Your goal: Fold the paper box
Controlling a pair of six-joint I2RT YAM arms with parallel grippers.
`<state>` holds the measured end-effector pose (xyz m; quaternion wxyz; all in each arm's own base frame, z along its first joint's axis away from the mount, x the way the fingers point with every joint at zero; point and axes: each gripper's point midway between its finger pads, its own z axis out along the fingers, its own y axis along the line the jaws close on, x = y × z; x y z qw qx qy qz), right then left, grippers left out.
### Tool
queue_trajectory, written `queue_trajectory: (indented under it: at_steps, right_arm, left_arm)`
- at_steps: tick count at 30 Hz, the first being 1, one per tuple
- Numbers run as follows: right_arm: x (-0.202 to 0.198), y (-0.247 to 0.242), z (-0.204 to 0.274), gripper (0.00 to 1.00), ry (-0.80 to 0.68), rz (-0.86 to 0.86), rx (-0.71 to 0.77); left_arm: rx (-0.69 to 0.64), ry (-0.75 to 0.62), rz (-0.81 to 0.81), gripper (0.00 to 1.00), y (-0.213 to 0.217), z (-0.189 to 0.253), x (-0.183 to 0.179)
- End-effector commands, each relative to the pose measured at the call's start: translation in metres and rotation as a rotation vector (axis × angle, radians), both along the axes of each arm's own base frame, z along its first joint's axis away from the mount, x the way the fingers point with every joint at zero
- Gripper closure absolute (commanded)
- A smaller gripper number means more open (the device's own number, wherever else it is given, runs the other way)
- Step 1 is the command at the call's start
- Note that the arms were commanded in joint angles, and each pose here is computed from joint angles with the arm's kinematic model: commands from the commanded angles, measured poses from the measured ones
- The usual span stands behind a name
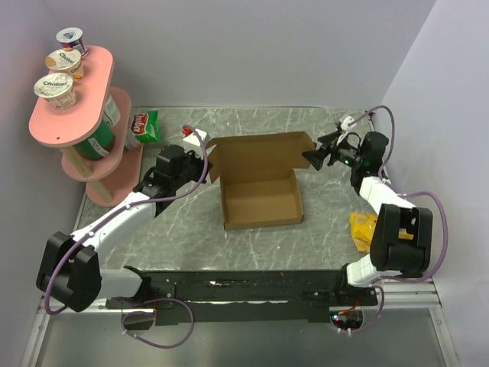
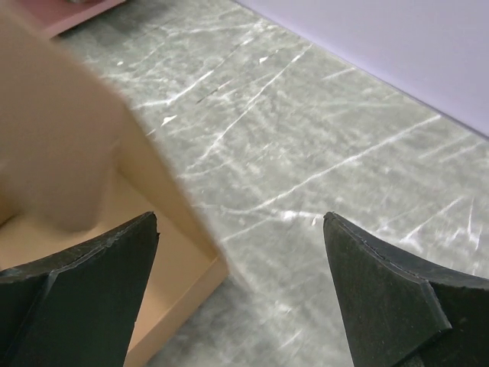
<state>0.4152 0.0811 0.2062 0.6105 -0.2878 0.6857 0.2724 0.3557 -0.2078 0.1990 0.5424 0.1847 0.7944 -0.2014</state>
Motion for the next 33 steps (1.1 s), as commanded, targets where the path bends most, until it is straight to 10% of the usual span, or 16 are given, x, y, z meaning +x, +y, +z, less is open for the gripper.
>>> queue_trajectory:
  at_steps: [1,7,16,33]
  right_arm:
    - [0.012,0.013,0.034,0.07,-0.120,0.071,-0.020]
    - [-0.001,0.031,0.023,0.45,-0.075,0.106,0.009]
    - [-0.034,0.082,0.022,0.75,-0.109,-0.001,-0.071]
    - [-0.042,0.108,0.013,0.91,-0.007,-0.330,-0.032]
  left_arm:
    - [-0.018,-0.040,-0.014,0.99,-0.004,0.020,0.006]
    - [-0.022,-0.025,0.013,0.99,-0.003,0.022,0.012]
    - [-0.093,0.041,0.083,0.99,-0.008,0.033,0.024]
    - [-0.234,0.126,0.081,0.99,-0.026,0.009,0.013]
